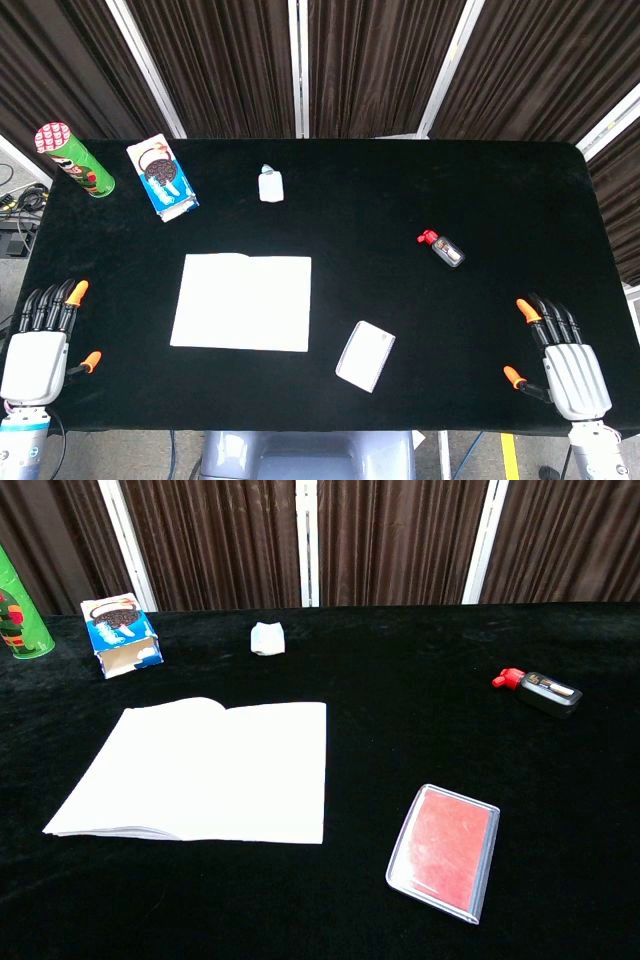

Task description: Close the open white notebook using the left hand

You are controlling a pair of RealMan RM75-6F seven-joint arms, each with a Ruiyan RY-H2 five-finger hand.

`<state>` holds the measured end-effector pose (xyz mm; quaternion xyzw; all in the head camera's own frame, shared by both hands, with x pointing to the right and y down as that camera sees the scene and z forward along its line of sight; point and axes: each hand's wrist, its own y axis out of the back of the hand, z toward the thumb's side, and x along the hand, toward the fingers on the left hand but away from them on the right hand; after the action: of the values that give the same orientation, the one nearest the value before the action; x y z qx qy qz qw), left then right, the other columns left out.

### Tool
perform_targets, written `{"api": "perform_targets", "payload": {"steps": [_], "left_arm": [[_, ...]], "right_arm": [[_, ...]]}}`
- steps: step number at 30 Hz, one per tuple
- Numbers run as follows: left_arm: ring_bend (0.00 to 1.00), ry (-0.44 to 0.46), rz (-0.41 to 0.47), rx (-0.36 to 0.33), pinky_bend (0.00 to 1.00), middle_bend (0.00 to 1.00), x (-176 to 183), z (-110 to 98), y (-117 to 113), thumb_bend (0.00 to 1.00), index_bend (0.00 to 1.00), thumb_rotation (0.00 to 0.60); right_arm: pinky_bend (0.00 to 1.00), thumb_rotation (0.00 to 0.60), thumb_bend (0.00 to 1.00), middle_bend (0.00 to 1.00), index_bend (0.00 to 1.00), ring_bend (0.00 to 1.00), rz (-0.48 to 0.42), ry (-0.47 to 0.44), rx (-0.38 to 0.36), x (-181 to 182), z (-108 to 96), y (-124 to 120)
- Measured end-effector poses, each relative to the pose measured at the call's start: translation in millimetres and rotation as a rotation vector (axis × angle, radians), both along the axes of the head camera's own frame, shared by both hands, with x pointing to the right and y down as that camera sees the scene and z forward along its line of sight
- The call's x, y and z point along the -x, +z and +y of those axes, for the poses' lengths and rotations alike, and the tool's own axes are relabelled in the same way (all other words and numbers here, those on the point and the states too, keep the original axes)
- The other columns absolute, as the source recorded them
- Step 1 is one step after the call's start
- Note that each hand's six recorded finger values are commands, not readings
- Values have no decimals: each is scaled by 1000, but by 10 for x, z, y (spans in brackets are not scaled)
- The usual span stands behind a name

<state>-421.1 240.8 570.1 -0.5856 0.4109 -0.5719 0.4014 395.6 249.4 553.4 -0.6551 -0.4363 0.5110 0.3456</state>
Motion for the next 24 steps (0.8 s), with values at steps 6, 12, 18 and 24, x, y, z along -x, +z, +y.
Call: {"api": "perform_targets", "payload": {"steps": [6,12,18,24], "left_arm": [[0,3,7,6,0,0,-15,-4,2,43,0,600],[0,4,11,6,0,0,-17,-12,-5,44,0,600],[0,8,13,14,0,0,-18,-18,17,45,0,600],[0,28,3,39,0,0,-58,-4,93,101,0,600]], "right_arm": [[0,600,85,0,0,0,1,6,3,-14,3,-9],[0,600,84,0,0,0,6,7,15,-19,15,-1],[0,600,85,0,0,0,18,8,19,-20,13,16],[0,600,85,0,0,0,23,9,22,-22,19,21]]}}
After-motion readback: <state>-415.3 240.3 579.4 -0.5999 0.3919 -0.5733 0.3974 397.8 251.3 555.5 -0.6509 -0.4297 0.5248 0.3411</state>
